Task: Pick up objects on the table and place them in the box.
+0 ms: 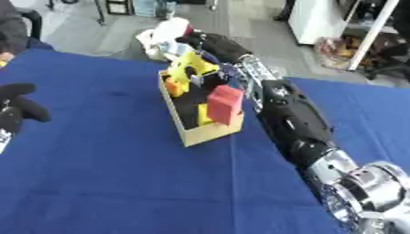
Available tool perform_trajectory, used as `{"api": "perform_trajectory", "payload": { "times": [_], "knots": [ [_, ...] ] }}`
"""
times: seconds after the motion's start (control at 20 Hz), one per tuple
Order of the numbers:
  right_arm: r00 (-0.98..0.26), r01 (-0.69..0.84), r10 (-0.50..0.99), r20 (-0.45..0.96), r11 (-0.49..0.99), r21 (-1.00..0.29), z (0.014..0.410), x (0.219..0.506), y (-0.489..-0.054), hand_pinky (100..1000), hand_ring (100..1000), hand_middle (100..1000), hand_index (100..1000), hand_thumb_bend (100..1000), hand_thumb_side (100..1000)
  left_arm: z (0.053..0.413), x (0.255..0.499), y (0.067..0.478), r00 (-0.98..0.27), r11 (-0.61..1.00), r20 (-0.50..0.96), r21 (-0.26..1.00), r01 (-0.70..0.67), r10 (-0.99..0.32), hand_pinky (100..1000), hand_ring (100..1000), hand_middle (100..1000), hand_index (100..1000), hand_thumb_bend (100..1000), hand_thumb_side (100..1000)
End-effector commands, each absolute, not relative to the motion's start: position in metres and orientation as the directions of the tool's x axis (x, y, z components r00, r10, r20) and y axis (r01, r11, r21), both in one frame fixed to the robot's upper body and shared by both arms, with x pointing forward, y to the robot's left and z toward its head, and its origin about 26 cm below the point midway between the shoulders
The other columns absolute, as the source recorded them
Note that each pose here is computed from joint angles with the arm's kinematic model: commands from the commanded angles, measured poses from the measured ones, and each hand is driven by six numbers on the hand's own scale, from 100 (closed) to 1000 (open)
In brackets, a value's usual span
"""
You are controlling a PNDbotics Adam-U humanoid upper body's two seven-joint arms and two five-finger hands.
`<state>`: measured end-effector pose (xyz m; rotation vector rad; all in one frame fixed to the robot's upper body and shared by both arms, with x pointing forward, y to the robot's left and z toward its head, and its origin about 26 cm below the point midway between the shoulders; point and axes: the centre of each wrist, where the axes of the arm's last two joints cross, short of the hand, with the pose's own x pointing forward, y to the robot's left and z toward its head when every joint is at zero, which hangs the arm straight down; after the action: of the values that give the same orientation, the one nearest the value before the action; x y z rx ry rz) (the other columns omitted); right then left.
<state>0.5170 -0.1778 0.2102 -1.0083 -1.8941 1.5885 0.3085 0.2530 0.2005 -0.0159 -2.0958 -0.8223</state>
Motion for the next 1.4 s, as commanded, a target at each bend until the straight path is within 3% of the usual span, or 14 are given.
{"api": "perform_trajectory", "payload": {
  "times": [0.05, 0.4, 0.7, 0.9, 1.1, 1.4],
  "knots": [
    [-0.617, 0.284, 0.777, -0.124, 0.073, -0.956, 0.237, 0.517, -0.179, 763, 799, 875, 975, 100, 206, 0.208, 0.308, 0.252, -0.648, 0.777, 0.711, 0.561, 0.287, -0.274, 835, 676, 598, 877, 100, 660],
    [-0.606, 0.291, 0.793, -0.067, 0.143, -0.946, 0.253, 0.518, -0.196, 746, 781, 850, 968, 100, 198, 0.206, 0.308, 0.254, -0.641, 0.778, 0.714, 0.561, 0.283, -0.281, 836, 675, 596, 876, 100, 665],
    [-0.549, 0.276, 0.832, 0.081, 0.272, -0.922, 0.275, 0.517, -0.252, 731, 764, 837, 968, 100, 209, 0.203, 0.309, 0.259, -0.628, 0.780, 0.717, 0.564, 0.269, -0.302, 837, 675, 593, 876, 100, 672],
    [-0.475, 0.225, 0.863, 0.171, 0.308, -0.924, 0.267, 0.513, -0.295, 736, 783, 858, 980, 100, 205, 0.202, 0.308, 0.262, -0.620, 0.782, 0.719, 0.566, 0.259, -0.315, 838, 675, 591, 877, 100, 679],
    [-0.392, 0.103, 0.903, 0.174, 0.231, -0.968, 0.243, 0.510, -0.325, 782, 850, 914, 1000, 100, 201, 0.201, 0.308, 0.264, -0.615, 0.782, 0.718, 0.570, 0.251, -0.326, 838, 675, 590, 877, 100, 683],
    [-0.278, -0.147, 0.958, 0.065, 0.025, -0.989, 0.206, 0.505, -0.348, 841, 927, 970, 1000, 100, 262, 0.198, 0.308, 0.266, -0.608, 0.777, 0.719, 0.577, 0.251, -0.337, 839, 675, 589, 878, 100, 693]
  ]
}}
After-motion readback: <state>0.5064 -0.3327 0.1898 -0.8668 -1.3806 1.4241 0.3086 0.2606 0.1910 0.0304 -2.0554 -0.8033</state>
